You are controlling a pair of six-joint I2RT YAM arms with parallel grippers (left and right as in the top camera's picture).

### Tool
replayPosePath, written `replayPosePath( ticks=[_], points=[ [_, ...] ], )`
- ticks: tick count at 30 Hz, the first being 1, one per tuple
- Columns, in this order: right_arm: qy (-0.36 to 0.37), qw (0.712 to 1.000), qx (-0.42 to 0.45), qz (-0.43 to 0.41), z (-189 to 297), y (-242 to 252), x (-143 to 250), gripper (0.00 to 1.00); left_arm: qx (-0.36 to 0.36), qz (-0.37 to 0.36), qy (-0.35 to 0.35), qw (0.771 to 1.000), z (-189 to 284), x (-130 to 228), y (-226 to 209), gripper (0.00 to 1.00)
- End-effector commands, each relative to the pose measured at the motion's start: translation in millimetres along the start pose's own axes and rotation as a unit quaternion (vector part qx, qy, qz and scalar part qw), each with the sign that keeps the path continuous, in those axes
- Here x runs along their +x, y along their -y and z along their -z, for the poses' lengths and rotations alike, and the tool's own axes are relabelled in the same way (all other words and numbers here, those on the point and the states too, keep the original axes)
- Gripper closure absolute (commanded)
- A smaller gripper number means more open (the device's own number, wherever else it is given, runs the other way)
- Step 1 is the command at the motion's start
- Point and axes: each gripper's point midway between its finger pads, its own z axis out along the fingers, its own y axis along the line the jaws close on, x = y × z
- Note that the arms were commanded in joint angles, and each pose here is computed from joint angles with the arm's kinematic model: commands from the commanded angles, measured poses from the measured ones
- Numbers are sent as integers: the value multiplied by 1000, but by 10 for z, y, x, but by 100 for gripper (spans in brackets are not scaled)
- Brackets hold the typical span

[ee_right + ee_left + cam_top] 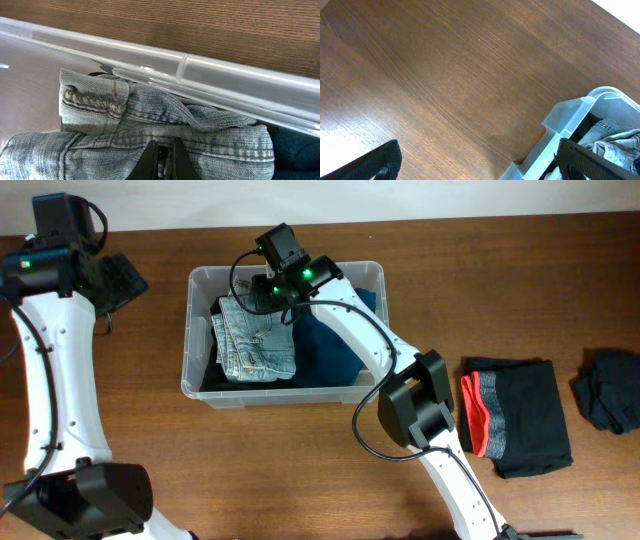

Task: Pack container
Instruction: 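Tuck the denim garment's edges down into the bin with right gripper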

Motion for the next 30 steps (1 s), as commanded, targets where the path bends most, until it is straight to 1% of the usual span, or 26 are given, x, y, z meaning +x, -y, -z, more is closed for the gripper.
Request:
replayPosePath(
  ticks=[1,7,11,15,23,27,30],
  points=[
    [-45,999,-15,-3,-54,-129,254,96,3,9,12,1000,94,-39,-32,1],
    [-17,999,-26,13,410,-389,49,96,3,9,12,1000,94,-39,-32,1],
    [-19,1000,-11,16,778,-481,45,95,3,9,12,1000,94,-39,-32,1],
    [-49,999,-1,19,907,-532,220,95,3,9,12,1000,94,-39,-32,1],
    [-137,989,43,22,970,-480,736,95,3,9,12,1000,94,-40,-31,1],
    [-167,984,47,46,972,-591,961,95,3,9,12,1000,94,-39,-32,1],
    [-171,982,42,61,924,-723,1063,95,3,9,12,1000,94,-39,-32,1]
  ],
)
